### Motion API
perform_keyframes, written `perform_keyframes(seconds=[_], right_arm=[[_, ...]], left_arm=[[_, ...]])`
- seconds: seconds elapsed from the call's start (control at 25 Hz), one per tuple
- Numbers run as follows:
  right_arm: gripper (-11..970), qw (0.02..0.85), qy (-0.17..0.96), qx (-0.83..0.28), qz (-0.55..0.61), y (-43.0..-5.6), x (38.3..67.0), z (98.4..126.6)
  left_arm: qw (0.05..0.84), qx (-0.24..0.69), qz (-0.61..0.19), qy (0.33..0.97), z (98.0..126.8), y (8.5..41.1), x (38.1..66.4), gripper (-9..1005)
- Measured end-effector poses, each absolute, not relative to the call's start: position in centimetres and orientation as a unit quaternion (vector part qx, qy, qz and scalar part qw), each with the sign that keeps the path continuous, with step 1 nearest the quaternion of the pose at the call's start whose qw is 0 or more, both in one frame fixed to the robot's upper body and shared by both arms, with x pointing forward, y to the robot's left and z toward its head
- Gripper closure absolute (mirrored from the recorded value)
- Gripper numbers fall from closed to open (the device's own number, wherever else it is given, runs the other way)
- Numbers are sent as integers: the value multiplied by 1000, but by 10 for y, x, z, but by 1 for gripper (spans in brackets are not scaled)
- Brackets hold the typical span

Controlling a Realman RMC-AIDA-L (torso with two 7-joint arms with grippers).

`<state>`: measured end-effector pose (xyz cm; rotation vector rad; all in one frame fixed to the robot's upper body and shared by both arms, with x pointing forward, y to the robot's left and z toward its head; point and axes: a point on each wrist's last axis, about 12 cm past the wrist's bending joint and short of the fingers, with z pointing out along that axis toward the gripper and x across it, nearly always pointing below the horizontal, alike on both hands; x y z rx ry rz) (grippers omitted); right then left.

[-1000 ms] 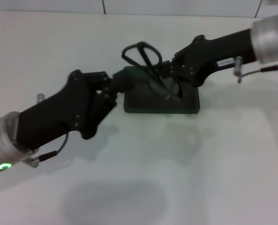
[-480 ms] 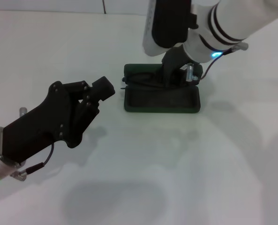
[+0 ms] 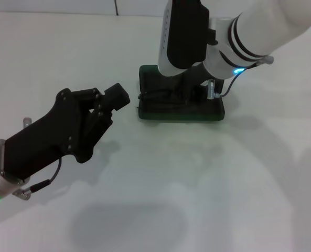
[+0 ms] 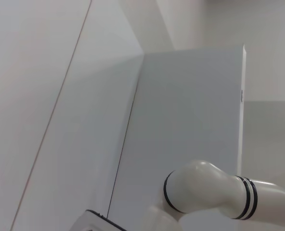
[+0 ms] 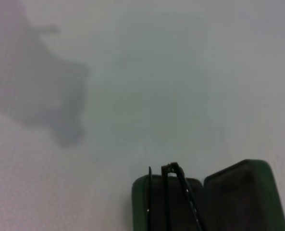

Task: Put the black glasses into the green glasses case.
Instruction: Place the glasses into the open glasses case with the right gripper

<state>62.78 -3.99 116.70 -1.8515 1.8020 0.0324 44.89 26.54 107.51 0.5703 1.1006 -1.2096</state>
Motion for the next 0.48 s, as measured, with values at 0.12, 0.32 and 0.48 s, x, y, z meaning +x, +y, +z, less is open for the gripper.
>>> perform_keyframes(seconds=[0.12,0.32,0.48], right_arm=[[921,274,669,-691,8,-41,627,1165],[921,274,664,-696,7,-39,625,1166],[921,271,663,-698,7,-38,623,1167]], left_arm=[[647,251,-533,484,1075,265,449,969],[648,248,-534,483,1076,266,450,969],[651,245,-532,483,1077,267,451,969]])
